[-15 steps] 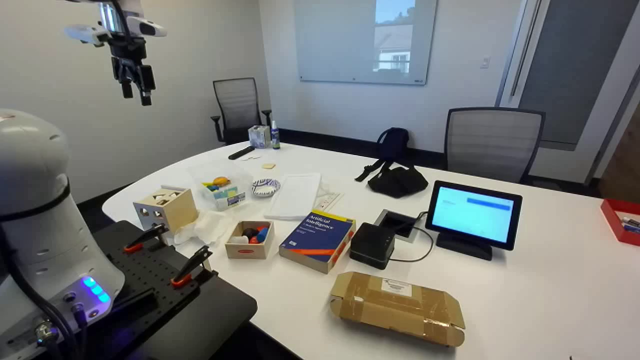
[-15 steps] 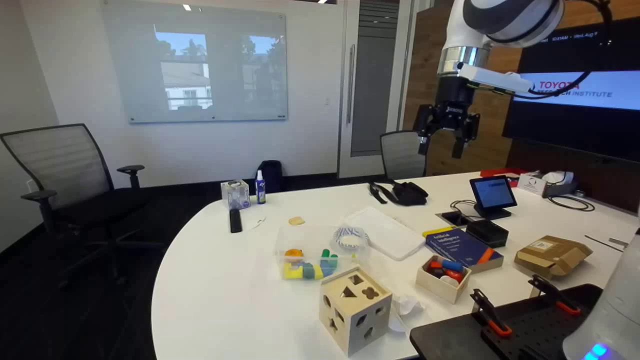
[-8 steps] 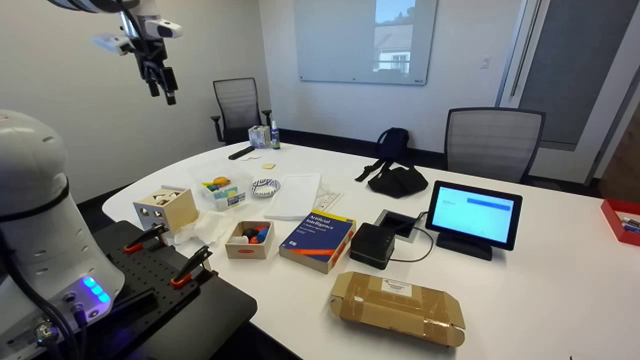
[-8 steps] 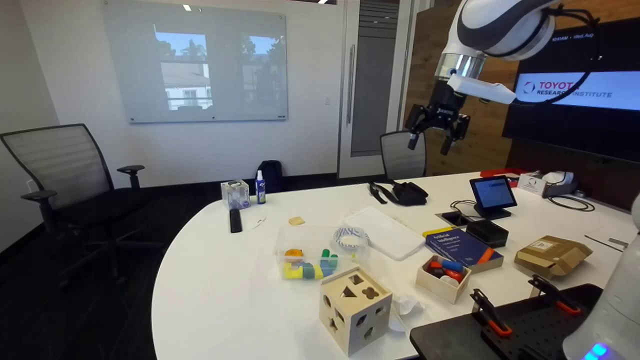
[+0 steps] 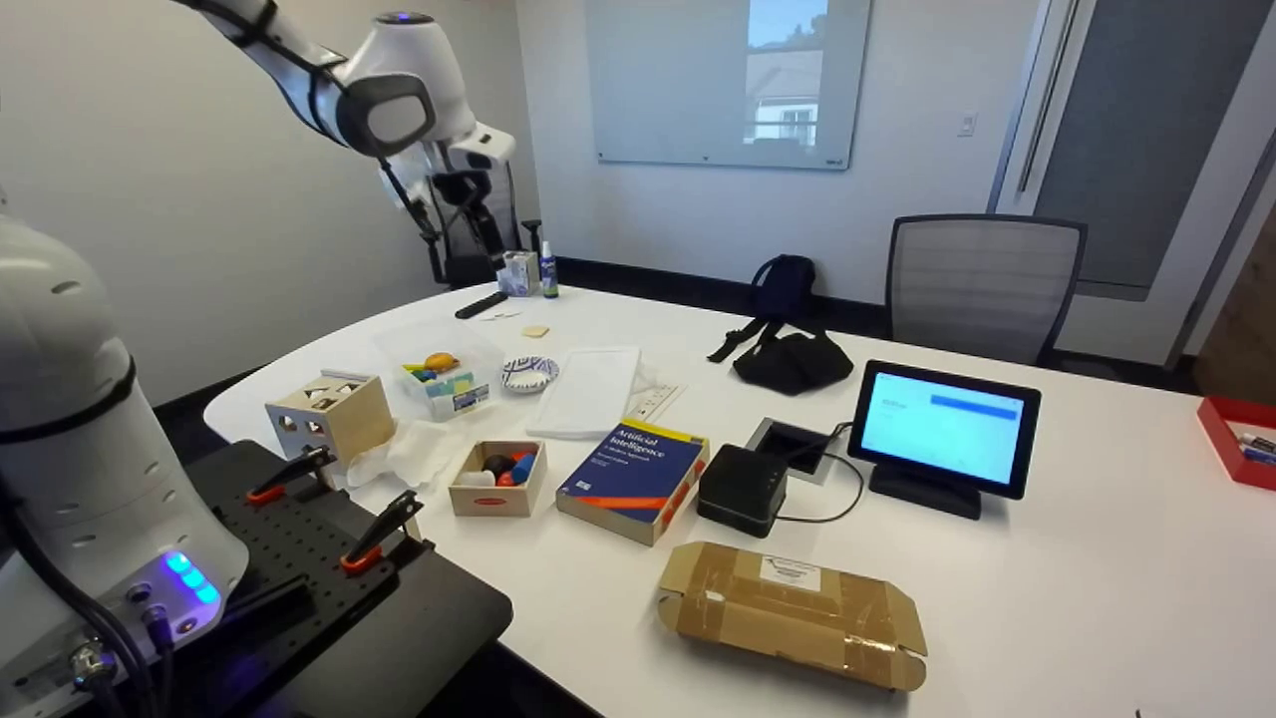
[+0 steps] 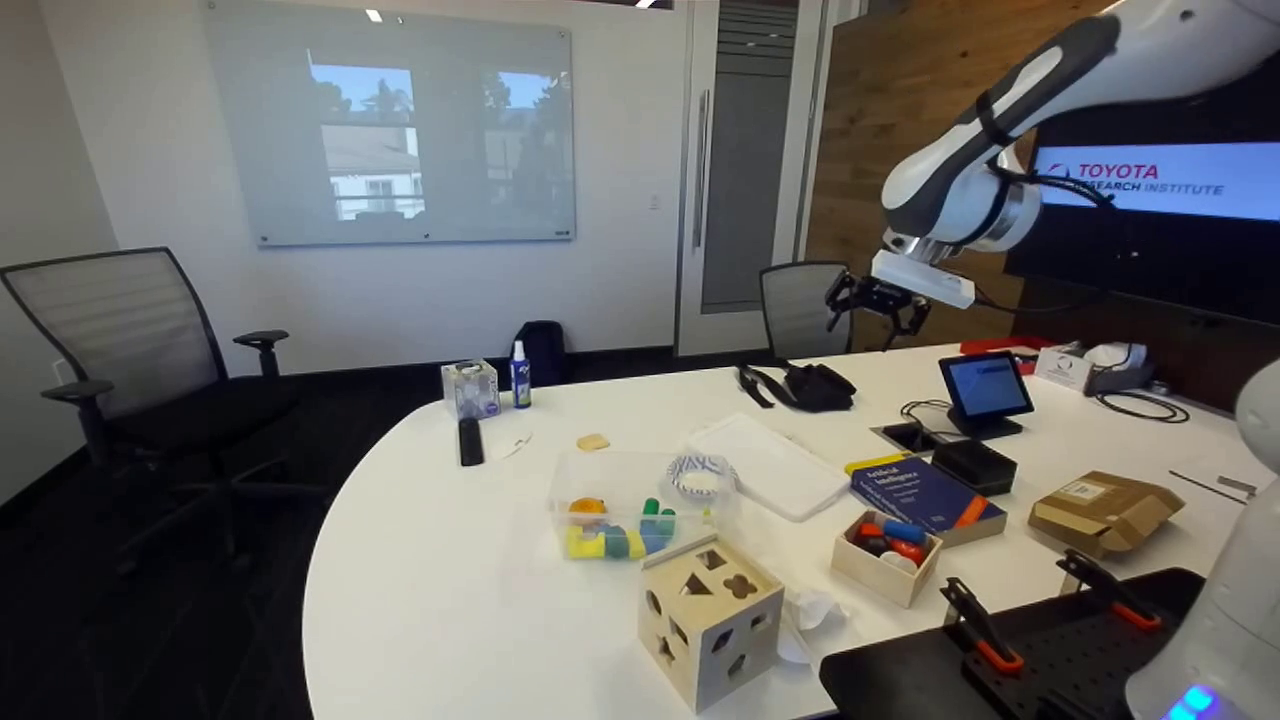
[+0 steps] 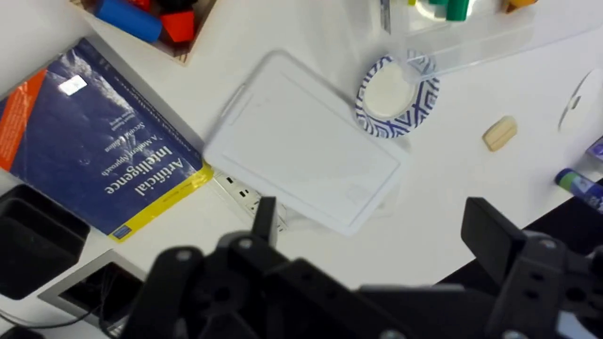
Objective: Put the white lid on the clear lunch box
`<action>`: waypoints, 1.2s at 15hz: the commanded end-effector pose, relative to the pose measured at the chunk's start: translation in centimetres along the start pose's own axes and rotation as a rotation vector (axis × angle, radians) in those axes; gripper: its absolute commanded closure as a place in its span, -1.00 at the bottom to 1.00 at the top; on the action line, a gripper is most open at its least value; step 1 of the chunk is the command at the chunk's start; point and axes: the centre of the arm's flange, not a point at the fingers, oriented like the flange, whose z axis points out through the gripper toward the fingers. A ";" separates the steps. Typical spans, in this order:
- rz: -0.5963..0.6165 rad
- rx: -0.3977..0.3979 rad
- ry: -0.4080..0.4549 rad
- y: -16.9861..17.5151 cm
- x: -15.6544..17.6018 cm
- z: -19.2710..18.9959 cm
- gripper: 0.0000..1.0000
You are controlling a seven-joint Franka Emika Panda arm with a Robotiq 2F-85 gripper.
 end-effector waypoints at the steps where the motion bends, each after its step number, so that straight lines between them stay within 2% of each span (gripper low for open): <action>1: 0.123 0.027 -0.025 2.1 5.1 8.1 -1.00; 5: 0.233 0.023 -0.064 5.6 7.9 16.6 -1.00; 8: 0.288 0.024 -0.088 8.3 8.4 21.6 -1.00; 12: 0.352 0.024 -0.112 11.7 7.7 26.7 -1.00; 18: 0.413 0.046 -0.112 14.3 6.4 32.2 -1.00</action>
